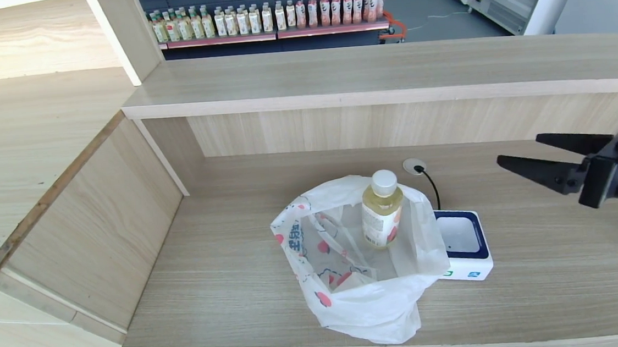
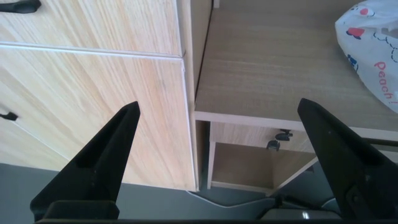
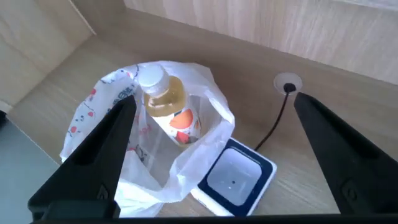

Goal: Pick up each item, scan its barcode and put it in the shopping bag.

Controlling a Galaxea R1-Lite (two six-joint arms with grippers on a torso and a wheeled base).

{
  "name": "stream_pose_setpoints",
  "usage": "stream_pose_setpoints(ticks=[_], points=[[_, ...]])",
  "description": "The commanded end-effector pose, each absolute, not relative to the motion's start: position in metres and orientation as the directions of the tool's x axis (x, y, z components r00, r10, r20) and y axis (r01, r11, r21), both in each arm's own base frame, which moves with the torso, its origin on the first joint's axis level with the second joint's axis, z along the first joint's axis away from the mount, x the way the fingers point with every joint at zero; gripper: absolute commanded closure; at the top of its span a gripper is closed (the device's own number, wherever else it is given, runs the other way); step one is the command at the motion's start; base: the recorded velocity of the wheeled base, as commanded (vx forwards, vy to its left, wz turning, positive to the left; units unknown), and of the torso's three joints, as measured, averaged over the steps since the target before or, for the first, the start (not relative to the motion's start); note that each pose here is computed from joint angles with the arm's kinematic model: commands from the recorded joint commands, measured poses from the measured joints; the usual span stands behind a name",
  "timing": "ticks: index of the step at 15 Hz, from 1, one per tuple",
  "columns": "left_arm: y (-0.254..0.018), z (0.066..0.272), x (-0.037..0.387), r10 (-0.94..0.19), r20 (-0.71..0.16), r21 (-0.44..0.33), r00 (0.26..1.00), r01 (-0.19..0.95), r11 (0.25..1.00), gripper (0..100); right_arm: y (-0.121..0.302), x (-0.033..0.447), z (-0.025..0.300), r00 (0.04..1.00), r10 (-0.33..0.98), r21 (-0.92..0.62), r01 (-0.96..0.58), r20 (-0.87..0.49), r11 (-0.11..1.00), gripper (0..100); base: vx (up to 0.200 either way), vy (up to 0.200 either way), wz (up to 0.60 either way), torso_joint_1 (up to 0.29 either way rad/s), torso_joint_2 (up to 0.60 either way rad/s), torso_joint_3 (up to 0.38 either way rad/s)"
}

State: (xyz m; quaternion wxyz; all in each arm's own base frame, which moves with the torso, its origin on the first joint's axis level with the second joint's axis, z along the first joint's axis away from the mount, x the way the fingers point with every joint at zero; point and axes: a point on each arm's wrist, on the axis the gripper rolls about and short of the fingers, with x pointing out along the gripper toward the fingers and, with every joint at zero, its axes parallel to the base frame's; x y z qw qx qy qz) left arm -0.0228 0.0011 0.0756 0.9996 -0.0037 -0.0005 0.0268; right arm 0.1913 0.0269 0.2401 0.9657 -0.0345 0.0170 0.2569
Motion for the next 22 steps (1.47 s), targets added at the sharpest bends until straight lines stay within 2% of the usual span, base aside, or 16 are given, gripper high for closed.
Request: stream_pose_setpoints(ticks=[1, 5, 10, 13, 16, 20, 22], points=[[0.001, 0.076, -0.023, 0.054, 0.002, -0.008, 0.999, -0.054, 0.999, 0, 0.004, 0.142, 0.245, 0.924, 0.383, -0.072, -0.383, -0.02, 0.921, 0, 0.0, 0.0, 0.0, 0.0, 0.0, 0.0], [0.001, 0.076, -0.023, 0.054, 0.002, -0.008, 0.999, -0.054, 0.999, 0, 0.002, 0.132, 0.241, 0.929, 0.366, -0.063, -0.369, -0.053, 0.927, 0, 0.0, 0.0, 0.0, 0.0, 0.0, 0.0], [0.001, 0.076, -0.023, 0.054, 0.002, -0.006, 0.999, -0.054, 0.999, 0, -0.016, 0.131, 0.221, 0.957, 0.237, -0.101, -0.255, -0.165, 0.961, 0, 0.0, -0.2, 0.0, 0.004, 0.0, 0.003], [0.001, 0.076, -0.023, 0.054, 0.002, -0.006, 0.999, -0.054, 0.999, 0, -0.017, 0.127, 0.214, 0.952, 0.221, -0.101, -0.247, -0.213, 0.964, 0, 0.0, -0.2, 0.0, -0.002, 0.0, 0.004], [0.001, 0.076, -0.023, 0.054, 0.002, -0.006, 0.999, -0.054, 0.999, 0, -0.021, 0.131, 0.211, 0.948, 0.204, -0.152, -0.246, -0.246, 0.957, 0, 0.0, -0.2, 0.0, 0.005, 0.0, -0.001], [0.001, 0.076, -0.023, 0.054, 0.002, -0.006, 0.999, -0.054, 0.999, 0, -0.039, 0.132, 0.198, 0.928, 0.093, -0.283, -0.204, -0.361, 0.937, 0, 0.0, -0.2, 0.0, 0.002, 0.0, 0.005], [0.001, 0.076, -0.023, 0.054, 0.002, -0.006, 0.999, -0.054, 0.999, 0, -0.041, 0.134, 0.196, 0.924, 0.085, -0.312, -0.212, -0.374, 0.926, 0, 0.0, -0.2, 0.0, 0.002, 0.0, -0.002]])
